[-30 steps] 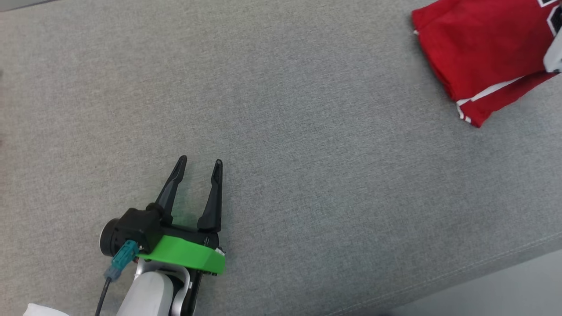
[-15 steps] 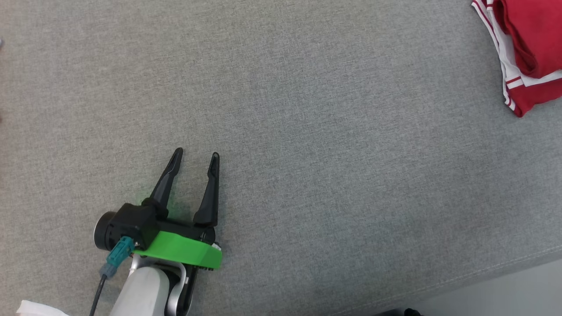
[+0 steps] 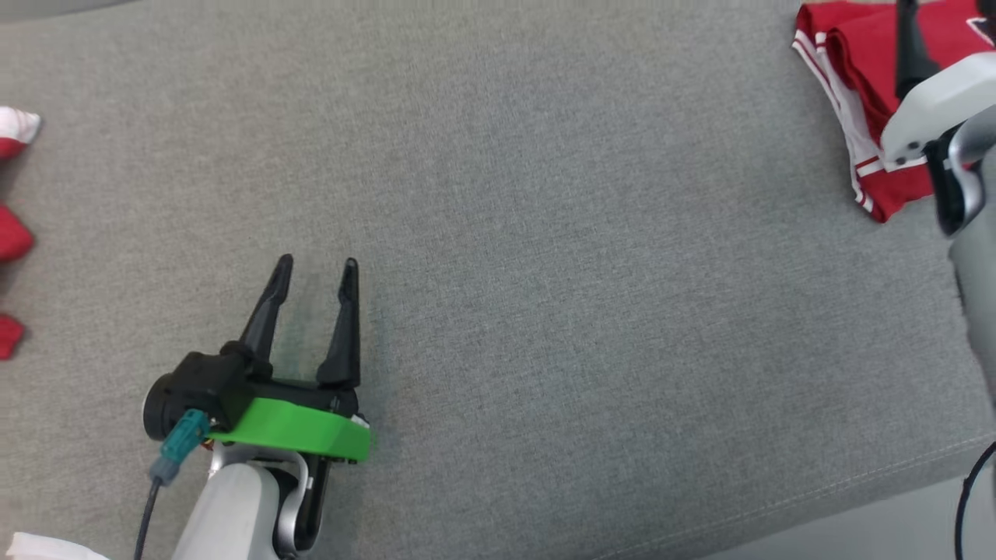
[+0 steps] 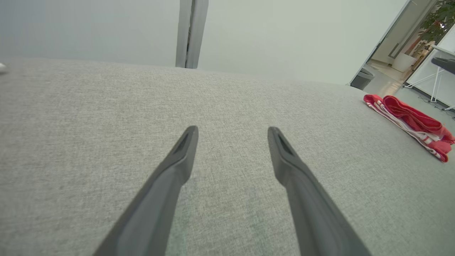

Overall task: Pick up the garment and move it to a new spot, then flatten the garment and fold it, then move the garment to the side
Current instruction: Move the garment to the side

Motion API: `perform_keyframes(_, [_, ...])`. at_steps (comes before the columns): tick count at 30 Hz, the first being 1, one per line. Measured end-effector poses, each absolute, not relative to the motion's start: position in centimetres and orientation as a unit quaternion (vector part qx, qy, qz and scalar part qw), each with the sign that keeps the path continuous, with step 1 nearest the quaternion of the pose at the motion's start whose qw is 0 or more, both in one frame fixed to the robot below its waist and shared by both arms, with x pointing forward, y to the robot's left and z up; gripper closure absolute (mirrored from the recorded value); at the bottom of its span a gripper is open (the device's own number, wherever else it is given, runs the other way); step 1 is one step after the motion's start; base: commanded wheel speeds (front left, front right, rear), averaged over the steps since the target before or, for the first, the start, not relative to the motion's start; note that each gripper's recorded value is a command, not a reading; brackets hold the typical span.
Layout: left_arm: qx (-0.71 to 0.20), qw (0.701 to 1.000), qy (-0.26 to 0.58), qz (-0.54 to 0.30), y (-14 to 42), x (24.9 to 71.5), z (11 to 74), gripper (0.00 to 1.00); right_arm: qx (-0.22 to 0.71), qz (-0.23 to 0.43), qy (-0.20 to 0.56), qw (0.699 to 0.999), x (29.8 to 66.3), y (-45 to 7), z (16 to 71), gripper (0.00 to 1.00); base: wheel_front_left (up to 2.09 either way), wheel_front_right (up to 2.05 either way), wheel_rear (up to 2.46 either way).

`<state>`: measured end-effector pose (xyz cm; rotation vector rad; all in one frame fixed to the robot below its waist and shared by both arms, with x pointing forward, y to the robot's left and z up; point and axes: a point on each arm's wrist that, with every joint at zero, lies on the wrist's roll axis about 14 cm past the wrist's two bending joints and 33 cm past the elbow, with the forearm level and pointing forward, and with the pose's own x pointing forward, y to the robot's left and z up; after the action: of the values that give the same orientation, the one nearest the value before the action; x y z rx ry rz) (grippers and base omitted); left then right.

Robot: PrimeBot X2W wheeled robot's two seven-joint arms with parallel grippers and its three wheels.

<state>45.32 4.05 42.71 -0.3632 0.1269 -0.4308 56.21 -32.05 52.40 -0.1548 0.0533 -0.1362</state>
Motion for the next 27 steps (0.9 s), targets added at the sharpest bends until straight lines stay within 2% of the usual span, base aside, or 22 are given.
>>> perform_keyframes(7, [-0.177, 0.969, 0.017, -0.170, 6.8, 45.3, 46.5, 0.00, -0.036, -0.020, -0.006, 0.999, 53.5, -26.4, 53.5, 0.00, 0.00, 0.00, 0.00])
perform_keyframes(17, [-0.170, 0.980, 0.022, -0.100, 11.5, 40.6, 46.8, 0.00, 0.033, 0.005, -0.030, 0.999, 47.6, -21.2, 53.1, 0.00, 0.00, 0.00, 0.00])
perform_keyframes(27, [-0.177, 0.983, 0.033, -0.035, 15.3, 35.9, 46.0, 0.00, 0.070, 0.023, -0.028, 0.997, 42.2, -18.4, 51.0, 0.00, 0.00, 0.00, 0.00])
